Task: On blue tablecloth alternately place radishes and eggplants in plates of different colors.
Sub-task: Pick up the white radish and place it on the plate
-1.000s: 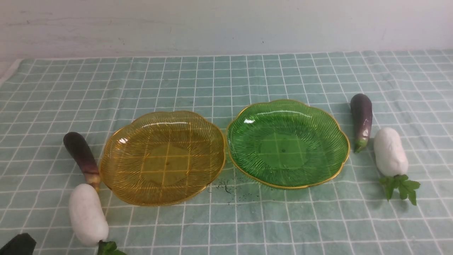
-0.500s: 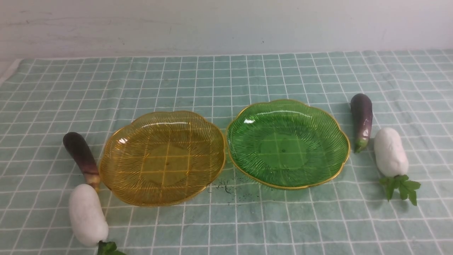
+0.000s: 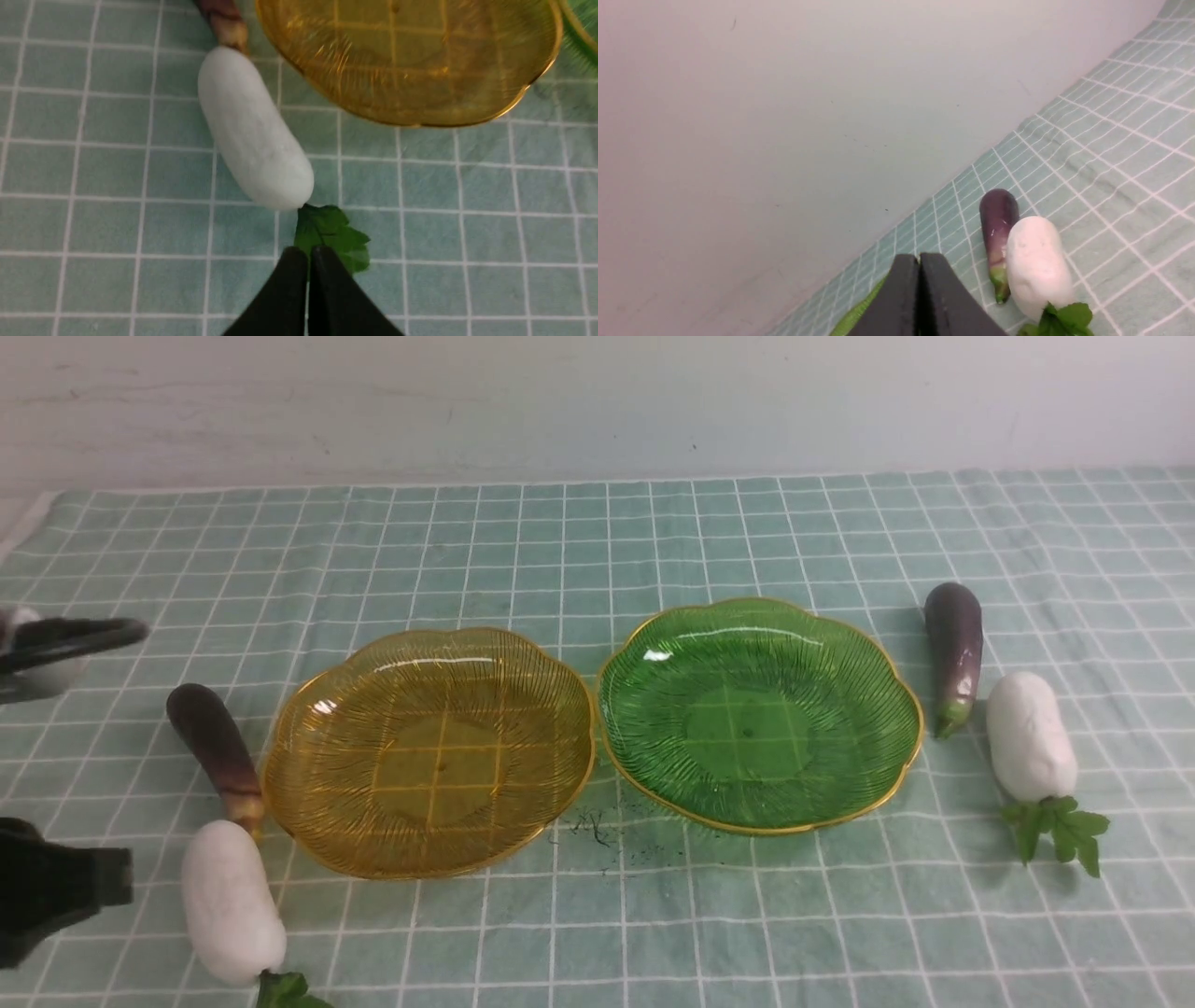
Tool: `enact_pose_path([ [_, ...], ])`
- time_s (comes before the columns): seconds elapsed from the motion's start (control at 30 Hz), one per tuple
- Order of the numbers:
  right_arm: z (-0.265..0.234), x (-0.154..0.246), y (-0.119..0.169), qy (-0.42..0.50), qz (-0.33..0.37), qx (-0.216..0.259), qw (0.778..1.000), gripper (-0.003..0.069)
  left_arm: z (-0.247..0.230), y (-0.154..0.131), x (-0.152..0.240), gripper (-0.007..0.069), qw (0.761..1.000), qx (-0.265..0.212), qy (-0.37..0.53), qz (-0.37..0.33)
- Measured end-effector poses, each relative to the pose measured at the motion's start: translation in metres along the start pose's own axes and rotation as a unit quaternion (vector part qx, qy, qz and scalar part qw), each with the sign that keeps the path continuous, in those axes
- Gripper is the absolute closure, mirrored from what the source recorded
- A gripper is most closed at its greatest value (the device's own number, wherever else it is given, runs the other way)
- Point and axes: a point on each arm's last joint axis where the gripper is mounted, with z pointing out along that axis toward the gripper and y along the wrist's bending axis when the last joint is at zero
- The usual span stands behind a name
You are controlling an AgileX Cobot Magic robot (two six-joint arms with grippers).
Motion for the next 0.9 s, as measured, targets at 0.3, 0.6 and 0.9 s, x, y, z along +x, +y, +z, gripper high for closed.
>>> enact_pose_path([
  [0.3, -0.002, -0.002, 0.011, 0.043, 0.006, -0.011, 0.999, 0.0674, 0.074, 0.001, -0.019, 0.0633, 0.993, -0.011, 0.114, -0.037],
  [0.6, 0.033, -0.044, 0.073, 0.223, -0.159, -0.028, 0.961, 0.0674, 0.114, 0.002, -0.025, 0.0522, 0.989, -0.013, 0.143, -0.036],
  [0.9, 0.074, -0.041, 0.077, 0.334, -0.196, -0.012, 0.922, 0.0674, 0.142, 0.005, -0.025, 0.0123, 0.986, -0.019, 0.16, -0.04],
])
